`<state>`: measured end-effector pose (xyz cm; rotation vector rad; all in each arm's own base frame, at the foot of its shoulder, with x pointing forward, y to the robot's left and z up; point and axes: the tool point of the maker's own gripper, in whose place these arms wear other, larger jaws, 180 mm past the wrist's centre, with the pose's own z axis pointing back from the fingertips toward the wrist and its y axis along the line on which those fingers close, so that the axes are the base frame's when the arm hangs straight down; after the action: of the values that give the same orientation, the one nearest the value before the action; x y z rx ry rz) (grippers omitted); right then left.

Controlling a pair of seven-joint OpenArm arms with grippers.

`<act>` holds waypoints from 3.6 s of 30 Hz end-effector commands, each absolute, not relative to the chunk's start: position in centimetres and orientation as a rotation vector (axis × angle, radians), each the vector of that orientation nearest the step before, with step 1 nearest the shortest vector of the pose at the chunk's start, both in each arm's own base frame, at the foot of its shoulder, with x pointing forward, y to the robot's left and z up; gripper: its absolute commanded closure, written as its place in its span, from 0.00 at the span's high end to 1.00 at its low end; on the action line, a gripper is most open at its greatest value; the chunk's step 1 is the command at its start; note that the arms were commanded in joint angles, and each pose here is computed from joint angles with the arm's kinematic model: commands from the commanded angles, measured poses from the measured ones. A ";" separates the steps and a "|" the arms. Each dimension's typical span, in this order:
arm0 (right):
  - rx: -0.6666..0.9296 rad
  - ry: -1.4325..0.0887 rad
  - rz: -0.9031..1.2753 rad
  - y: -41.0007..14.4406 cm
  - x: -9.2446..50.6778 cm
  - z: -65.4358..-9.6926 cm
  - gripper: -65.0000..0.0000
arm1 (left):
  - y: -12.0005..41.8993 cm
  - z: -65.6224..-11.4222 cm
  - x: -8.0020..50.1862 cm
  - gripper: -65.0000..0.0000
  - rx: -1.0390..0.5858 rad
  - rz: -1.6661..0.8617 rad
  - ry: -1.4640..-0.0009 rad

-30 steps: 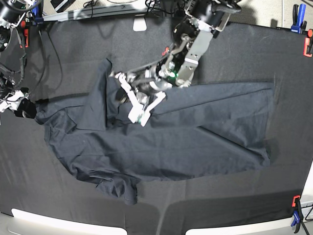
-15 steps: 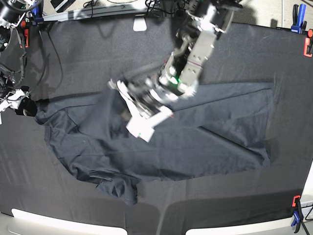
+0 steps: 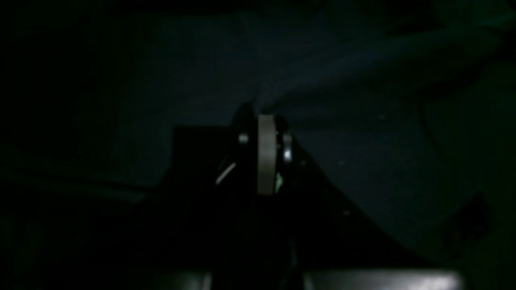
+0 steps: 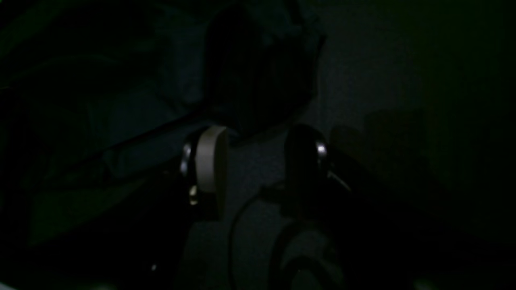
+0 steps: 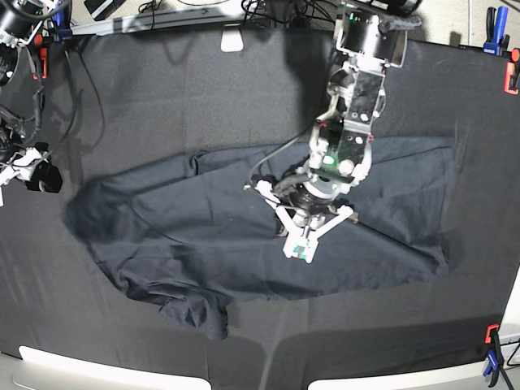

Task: Layout the t-shirt on the table in an organized manner, then fold the t-shirt properly
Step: 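Release the fabric and move the left gripper to the shirt's side edge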

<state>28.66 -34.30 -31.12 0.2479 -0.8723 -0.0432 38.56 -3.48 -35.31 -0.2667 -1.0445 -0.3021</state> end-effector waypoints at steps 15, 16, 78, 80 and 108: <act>0.260 -1.059 0.017 -33.7 32.6 -26.3 0.41 | -3.6 -32.9 39.9 0.36 -0.234 -0.322 -1.134; 0.266 -1.063 0.026 -33.4 32.9 -26.1 0.41 | -3.5 -32.9 40.0 0.36 -0.227 -0.326 -1.138; 0.309 -0.884 0.086 -31.0 37.8 -28.8 0.41 | 28.3 -37.1 51.9 0.36 -0.029 0.297 -1.131; 0.309 -0.884 0.086 -31.0 37.8 -28.8 0.41 | 28.3 -37.2 51.8 0.36 -0.028 0.301 -1.141; 0.310 -0.885 0.086 -30.9 37.8 -28.8 0.41 | 27.1 -35.8 53.3 0.36 -0.017 0.290 -1.173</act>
<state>37.00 -30.41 -30.88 0.3190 -0.8275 0.0620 51.28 26.43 -39.07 -0.0180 -1.0866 0.2867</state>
